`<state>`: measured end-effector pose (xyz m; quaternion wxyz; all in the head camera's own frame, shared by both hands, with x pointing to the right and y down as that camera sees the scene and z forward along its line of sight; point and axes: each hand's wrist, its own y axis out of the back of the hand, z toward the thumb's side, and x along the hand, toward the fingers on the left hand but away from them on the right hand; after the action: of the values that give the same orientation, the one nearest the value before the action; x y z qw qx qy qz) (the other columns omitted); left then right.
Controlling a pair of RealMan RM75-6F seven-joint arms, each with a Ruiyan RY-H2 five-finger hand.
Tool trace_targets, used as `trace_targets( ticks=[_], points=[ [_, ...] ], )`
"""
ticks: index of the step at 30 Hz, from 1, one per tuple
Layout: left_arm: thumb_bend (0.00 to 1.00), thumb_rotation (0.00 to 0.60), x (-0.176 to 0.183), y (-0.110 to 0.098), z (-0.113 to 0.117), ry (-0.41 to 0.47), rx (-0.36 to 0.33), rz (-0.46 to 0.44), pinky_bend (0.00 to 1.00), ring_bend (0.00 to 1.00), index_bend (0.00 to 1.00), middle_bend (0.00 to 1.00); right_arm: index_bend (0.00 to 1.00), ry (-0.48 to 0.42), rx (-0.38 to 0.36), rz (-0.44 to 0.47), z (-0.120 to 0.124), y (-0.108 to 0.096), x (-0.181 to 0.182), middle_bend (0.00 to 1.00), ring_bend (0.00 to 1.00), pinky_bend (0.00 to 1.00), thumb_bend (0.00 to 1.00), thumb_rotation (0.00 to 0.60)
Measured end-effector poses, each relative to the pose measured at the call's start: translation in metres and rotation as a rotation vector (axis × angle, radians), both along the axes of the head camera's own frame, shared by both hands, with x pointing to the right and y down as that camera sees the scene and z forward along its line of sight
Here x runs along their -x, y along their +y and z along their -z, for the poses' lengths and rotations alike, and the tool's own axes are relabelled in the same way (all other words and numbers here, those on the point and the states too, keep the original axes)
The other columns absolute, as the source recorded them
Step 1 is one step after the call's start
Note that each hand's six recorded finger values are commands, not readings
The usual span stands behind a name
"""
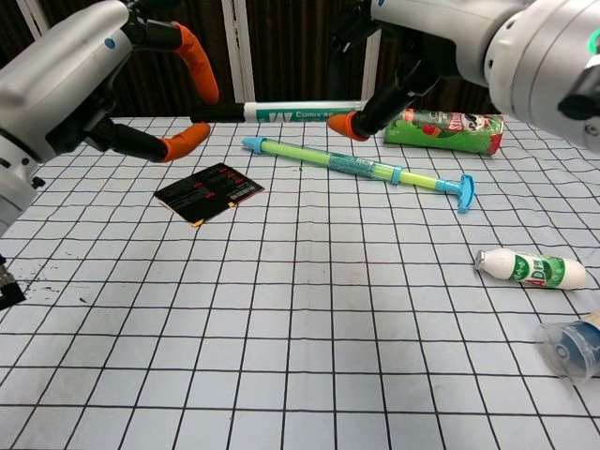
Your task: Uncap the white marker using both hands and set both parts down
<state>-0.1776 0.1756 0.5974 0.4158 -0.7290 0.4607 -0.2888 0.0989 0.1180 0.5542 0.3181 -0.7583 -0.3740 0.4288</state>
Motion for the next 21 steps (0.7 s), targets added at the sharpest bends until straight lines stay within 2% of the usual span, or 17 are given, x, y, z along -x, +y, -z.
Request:
trace_targets(
  ticks=[21],
  points=[
    [0.47,0.600,-0.0030,0.0023,0.0014,0.012,-0.023,-0.008,0.13,0.01,0.55,0.34,0.71,-0.003,0.004,0.001,-0.0023,0.0006,-0.0021,0.07,0.08,0.04,0.46,0.600]
  ],
)
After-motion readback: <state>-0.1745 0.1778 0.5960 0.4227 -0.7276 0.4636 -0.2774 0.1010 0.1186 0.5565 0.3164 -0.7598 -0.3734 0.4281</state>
